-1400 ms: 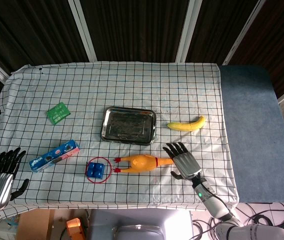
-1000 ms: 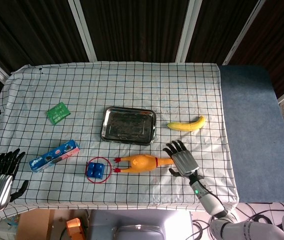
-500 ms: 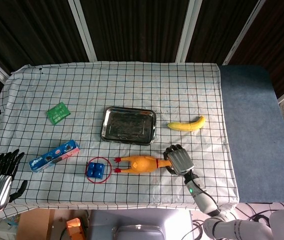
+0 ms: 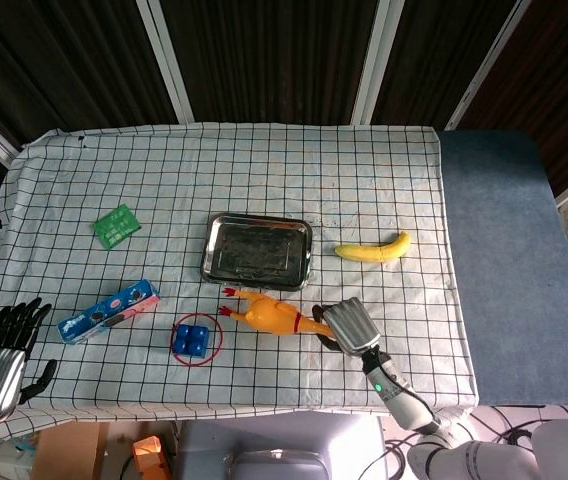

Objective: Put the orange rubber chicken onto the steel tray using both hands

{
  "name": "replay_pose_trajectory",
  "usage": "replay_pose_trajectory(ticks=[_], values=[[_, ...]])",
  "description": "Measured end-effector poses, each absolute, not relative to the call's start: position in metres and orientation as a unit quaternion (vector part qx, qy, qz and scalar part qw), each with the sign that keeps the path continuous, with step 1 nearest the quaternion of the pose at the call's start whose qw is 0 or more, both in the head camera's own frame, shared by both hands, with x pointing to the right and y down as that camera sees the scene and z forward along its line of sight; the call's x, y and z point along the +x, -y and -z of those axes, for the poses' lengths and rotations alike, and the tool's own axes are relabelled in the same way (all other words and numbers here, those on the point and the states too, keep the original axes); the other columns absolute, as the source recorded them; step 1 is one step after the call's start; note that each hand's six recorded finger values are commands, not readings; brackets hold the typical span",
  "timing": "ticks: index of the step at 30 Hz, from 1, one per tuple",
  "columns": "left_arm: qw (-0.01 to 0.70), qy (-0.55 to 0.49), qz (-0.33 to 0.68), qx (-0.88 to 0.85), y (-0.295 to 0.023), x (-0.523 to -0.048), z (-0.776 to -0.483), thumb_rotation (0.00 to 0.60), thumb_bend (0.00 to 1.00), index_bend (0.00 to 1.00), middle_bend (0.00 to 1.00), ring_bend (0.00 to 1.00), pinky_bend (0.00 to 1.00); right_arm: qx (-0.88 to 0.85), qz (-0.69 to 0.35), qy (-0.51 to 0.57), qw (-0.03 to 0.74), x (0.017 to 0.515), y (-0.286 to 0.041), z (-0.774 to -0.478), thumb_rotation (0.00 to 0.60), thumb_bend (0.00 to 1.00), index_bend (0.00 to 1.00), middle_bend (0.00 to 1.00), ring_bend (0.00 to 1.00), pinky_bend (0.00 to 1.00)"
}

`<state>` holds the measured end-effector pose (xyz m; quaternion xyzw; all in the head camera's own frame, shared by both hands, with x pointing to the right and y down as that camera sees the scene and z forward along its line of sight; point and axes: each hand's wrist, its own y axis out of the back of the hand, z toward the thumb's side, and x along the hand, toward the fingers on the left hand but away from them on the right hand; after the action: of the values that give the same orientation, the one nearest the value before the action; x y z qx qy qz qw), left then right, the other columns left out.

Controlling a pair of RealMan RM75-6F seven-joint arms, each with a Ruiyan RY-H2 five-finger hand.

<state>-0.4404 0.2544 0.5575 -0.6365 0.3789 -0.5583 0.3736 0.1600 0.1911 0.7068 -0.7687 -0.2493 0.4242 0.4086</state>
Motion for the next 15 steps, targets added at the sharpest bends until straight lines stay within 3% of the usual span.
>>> replay_pose_trajectory(ticks=[9,15], values=[[0.365,-0.381,0.513,-0.678,-0.253,-0.427,-0.558,0.600,0.38,0.00,0.01,0.00,0.00,-0.791,-0.342,0.261,0.434,0.160,-0.179,-0.653,0.600,0.65,0.95,0.76,0.82,0.89],[0.347,-0.375,0.435,-0.742,-0.246,-0.398,-0.556,0.600,0.29,0.00,0.00,0.00,0.01,-0.796,-0.311,0.265,0.447,0.139,-0.163,-0.624,0.600,0.65,0.95,0.76,0.82,0.89]])
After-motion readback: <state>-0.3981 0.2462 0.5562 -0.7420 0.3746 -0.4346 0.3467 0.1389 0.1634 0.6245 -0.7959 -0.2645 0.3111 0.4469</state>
